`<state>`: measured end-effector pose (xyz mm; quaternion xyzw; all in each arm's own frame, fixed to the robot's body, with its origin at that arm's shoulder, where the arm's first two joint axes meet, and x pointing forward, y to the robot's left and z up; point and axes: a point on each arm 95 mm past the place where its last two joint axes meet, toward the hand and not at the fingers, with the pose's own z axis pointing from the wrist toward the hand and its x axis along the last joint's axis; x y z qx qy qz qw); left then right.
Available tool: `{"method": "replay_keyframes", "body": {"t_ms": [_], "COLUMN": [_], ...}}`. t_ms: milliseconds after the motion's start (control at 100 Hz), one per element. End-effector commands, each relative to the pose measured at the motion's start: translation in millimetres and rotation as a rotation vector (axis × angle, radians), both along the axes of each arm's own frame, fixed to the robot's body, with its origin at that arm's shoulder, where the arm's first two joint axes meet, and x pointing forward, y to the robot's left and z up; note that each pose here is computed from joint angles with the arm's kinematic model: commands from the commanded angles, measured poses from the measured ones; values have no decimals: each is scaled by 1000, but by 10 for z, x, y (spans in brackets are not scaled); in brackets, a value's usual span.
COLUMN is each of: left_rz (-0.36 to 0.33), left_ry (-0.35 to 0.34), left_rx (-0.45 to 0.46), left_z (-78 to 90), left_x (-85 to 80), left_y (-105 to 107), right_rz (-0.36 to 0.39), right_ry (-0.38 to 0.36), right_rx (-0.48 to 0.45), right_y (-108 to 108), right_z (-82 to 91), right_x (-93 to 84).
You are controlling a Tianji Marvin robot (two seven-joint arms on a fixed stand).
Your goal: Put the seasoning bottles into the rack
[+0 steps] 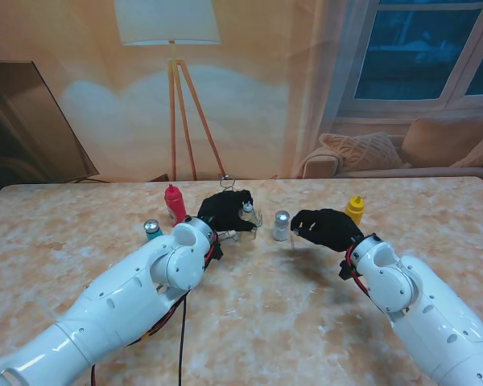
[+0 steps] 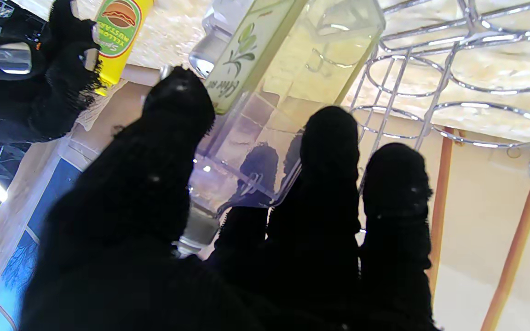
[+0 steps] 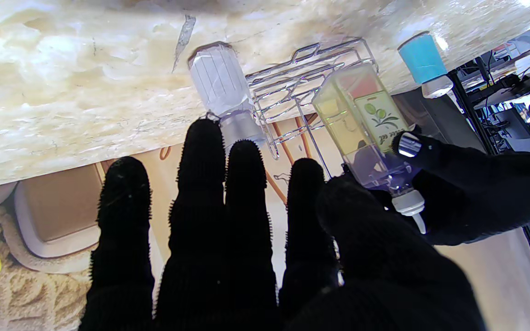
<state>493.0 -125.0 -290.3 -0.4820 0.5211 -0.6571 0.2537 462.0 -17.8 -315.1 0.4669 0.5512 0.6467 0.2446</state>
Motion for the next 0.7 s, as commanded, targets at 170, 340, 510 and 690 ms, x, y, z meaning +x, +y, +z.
{"method": "replay_keyframes", "body": {"t_ms": [170, 340, 510, 690], "left_rz": [25, 42, 31, 27], "left_ry": [-21, -45, -70, -71], "left_rx": [26, 24, 30, 29], "left_z": [8, -30, -58, -100], "left_x": [88, 119, 127, 143], "left_y": [0, 26, 38, 50], "right_rz": [8, 9, 10, 10], "right_ry": [20, 21, 21, 23], "right_rx": [-8, -8, -8, -8], "right_y": [29, 31, 31, 34], "right_z": [-46, -47, -48, -50], "right_x": [-23, -23, -22, -20]}}
